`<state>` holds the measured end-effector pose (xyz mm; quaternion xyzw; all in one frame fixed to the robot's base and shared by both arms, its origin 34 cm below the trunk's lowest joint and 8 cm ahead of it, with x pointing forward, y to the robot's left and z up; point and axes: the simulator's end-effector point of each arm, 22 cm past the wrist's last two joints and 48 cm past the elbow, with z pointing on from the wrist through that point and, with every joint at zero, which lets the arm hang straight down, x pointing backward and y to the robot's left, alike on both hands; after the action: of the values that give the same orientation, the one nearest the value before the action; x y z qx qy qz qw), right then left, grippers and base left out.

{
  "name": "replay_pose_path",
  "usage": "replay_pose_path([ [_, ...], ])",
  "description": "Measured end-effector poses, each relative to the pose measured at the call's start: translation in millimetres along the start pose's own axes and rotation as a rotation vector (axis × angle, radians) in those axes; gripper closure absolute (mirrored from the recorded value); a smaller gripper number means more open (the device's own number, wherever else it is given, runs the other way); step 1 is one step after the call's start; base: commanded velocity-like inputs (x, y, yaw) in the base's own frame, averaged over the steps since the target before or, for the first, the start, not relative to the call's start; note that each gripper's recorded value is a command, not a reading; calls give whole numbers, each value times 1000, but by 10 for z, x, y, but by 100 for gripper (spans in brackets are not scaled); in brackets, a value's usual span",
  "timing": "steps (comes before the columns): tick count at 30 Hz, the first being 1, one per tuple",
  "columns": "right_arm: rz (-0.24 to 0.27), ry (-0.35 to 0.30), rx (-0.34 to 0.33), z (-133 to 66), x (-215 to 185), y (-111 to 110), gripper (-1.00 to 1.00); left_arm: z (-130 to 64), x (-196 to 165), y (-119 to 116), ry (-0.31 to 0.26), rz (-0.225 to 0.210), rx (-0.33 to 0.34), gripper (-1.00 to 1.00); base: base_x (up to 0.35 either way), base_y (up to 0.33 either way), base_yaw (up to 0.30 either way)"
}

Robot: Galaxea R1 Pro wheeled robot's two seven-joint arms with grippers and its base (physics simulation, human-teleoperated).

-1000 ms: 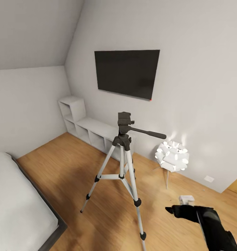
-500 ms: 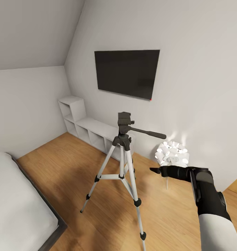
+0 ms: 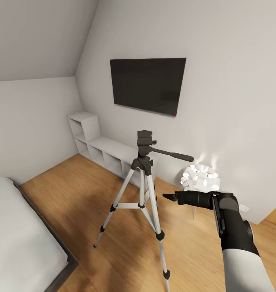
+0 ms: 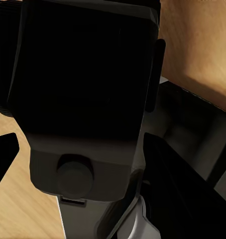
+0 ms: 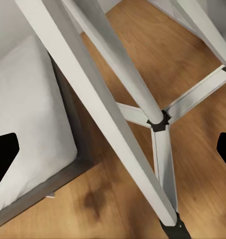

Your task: Attach the digital camera to the camera tripod in the bedroom.

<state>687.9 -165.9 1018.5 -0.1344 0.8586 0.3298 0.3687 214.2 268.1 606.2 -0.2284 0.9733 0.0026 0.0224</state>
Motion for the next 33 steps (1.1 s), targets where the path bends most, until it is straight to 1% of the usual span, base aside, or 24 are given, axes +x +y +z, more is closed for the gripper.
replay_pose_path([
  [13, -7, 19, 13, 7, 55, -25, -100, 0, 0, 0, 0, 0, 0, 100, 0, 0, 0],
  [17, -11, 32, 13, 43, 95, -10, -100, 0, 0, 0, 0, 0, 0, 100, 0, 0, 0],
  [21, -40, 82, 2, 173, 227, 52, -100, 0, 0, -1, 0, 0, 1, 100, 0, 0, 0],
  [22, -58, 103, -6, 232, 288, 84, -100, 0, 0, -1, 0, 0, 1, 100, 0, 0, 0],
  [28, -117, 134, -35, 385, 439, 157, -100, 0, 0, -2, 0, 0, 1, 100, 0, 0, 0],
  [30, -115, 154, -48, 447, 553, 162, -100, 0, 0, -1, 0, 1, 0, 100, 0, 0, 0],
  [33, -110, 161, -52, 469, 598, 158, -100, 0, 0, 0, 0, 0, 0, 100, 0, 0, 0],
])
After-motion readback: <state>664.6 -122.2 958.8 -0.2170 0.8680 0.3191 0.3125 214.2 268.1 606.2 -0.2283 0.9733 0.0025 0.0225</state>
